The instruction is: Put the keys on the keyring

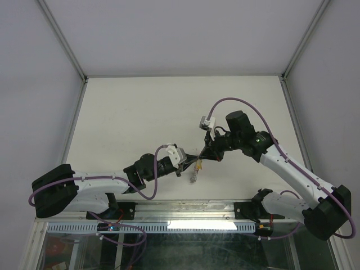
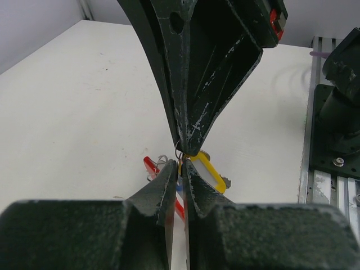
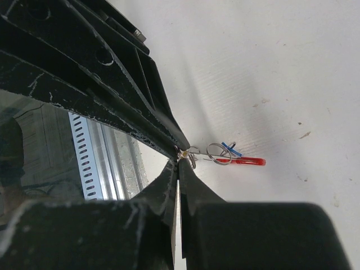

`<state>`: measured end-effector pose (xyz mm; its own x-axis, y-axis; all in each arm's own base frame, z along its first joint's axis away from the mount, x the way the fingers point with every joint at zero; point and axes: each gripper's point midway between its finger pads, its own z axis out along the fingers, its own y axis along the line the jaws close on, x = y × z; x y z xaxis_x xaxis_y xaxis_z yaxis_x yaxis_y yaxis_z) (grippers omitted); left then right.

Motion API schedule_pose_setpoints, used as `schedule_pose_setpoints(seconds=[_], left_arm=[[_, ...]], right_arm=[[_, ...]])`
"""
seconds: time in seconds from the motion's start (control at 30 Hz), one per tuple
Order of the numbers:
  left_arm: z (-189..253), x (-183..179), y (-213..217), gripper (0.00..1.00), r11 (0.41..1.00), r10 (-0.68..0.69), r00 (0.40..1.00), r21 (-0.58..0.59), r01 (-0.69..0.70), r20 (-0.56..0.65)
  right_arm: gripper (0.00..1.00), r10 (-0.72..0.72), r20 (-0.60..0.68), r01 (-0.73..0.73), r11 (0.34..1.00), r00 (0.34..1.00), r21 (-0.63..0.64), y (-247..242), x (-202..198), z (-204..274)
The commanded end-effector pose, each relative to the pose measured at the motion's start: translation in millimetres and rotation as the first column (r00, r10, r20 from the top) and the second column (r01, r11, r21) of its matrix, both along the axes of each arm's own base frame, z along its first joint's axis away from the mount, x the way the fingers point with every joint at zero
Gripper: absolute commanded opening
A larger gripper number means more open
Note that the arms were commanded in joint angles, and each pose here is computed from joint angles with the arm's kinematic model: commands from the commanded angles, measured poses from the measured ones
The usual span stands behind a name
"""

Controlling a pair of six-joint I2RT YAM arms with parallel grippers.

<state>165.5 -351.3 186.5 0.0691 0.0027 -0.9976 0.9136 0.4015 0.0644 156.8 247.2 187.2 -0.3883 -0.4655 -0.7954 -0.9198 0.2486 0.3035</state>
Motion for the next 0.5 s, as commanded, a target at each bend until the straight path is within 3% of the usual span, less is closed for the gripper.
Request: schedule_pose_setpoints(seconds=[0.0, 0.27, 0.37, 0.47], left_arm=[[19.2, -1.8, -9.3, 0.07, 0.999, -0.026, 0.999, -0.034, 0.027, 0.037], [13.9, -5.0, -9.9, 0.11, 0.999, -0.044, 0.999, -0.017, 0.045, 0.031], [13.3, -4.8, -9.9, 0.01, 0.999, -0.044, 0.999, -0.016, 0.045, 0.031], [12.5, -4.7, -9.5, 0.00, 0.999, -0.043, 0.999, -0.015, 0.043, 0.030]], right_arm=[[0.00, 0.036, 0.048, -0.038, 0.997, 0.998, 0.060, 8.7, 0.7, 21.8], [0.00, 0.041, 0.049, -0.044, 0.996, 0.998, 0.071, 9.6, -0.8, 24.4], [0.00, 0.041, 0.046, -0.044, 0.996, 0.998, 0.073, 9.7, -1.0, 24.6], [0.00, 0.039, 0.050, -0.043, 0.996, 0.998, 0.074, 9.6, -0.8, 25.5]])
